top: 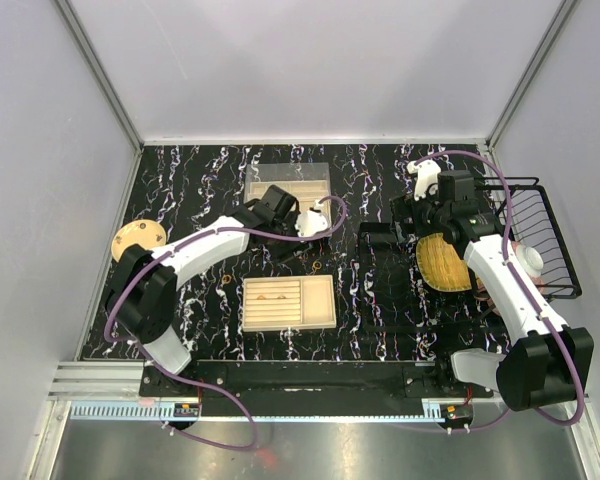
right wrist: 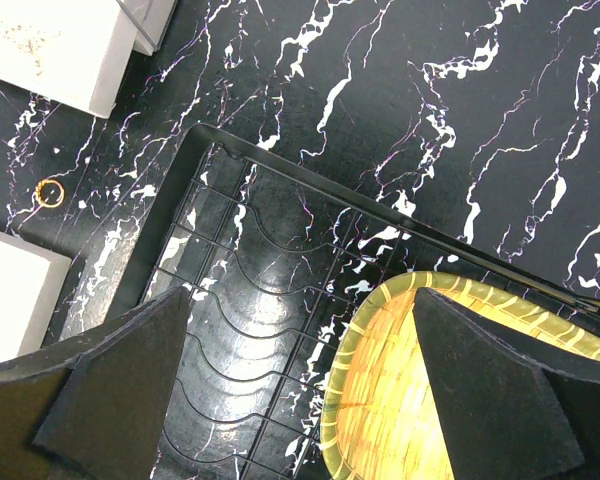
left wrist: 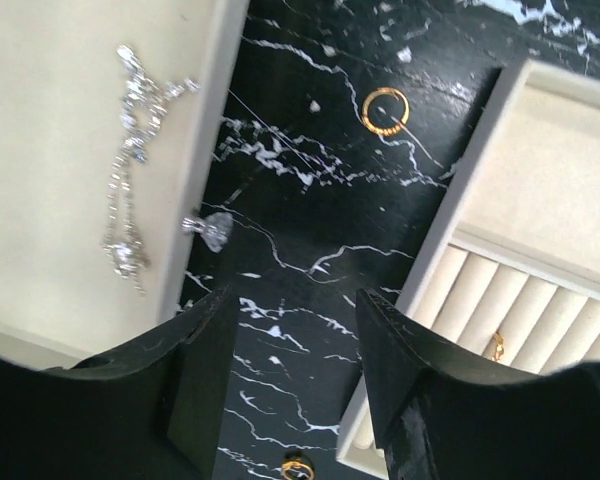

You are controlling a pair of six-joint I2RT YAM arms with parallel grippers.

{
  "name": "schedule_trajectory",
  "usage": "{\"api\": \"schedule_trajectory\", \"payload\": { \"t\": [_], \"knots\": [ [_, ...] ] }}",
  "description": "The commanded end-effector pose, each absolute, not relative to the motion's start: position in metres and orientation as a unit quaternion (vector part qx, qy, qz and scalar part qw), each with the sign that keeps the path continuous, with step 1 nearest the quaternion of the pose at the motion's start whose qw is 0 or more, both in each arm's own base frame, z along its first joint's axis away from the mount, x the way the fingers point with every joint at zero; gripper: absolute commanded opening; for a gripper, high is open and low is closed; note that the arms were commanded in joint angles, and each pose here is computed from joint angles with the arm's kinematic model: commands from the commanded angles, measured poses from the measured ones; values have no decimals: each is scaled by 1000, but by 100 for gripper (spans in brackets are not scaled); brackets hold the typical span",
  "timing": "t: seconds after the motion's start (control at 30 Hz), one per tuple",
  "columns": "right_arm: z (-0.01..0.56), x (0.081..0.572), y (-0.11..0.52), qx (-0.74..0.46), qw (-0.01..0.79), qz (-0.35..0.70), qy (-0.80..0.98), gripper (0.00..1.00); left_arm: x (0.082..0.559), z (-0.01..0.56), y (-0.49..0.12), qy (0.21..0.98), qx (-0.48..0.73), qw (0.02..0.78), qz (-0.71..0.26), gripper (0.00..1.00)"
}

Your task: Organize the mixed jewelry

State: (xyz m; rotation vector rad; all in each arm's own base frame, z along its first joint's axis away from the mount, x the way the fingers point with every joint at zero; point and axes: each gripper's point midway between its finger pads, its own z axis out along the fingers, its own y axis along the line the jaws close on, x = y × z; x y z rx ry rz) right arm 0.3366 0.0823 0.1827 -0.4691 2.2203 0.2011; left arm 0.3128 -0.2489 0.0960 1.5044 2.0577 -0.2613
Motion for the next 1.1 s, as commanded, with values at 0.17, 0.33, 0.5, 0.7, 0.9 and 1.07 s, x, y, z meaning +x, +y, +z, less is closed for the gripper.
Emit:
{"api": "schedule_trajectory", "payload": {
  "t": [0.17, 0.33, 0.5, 0.7, 0.9, 1.07],
  "knots": [
    [191, 343, 85, -193, 440, 75, 874, 100, 314, 84, -243, 772, 560, 289, -84, 55],
    [193, 343, 84, -191, 442, 74, 873, 100, 328, 81, -244, 773, 560, 291, -72, 55],
    [190, 342, 83, -192, 438, 73, 875, 100, 332, 74, -243, 775, 560, 283, -69, 55],
    [191, 343, 84, -192, 439, 74, 875, 100, 342, 67, -233, 781, 555, 281, -57, 55],
    [190, 343, 84, -193, 438, 73, 875, 100, 349, 61, -230, 782, 556, 278, -51, 55],
    [189, 343, 83, -192, 437, 72, 876, 100, 356, 62, -233, 782, 552, 286, -49, 55]
  ]
}}
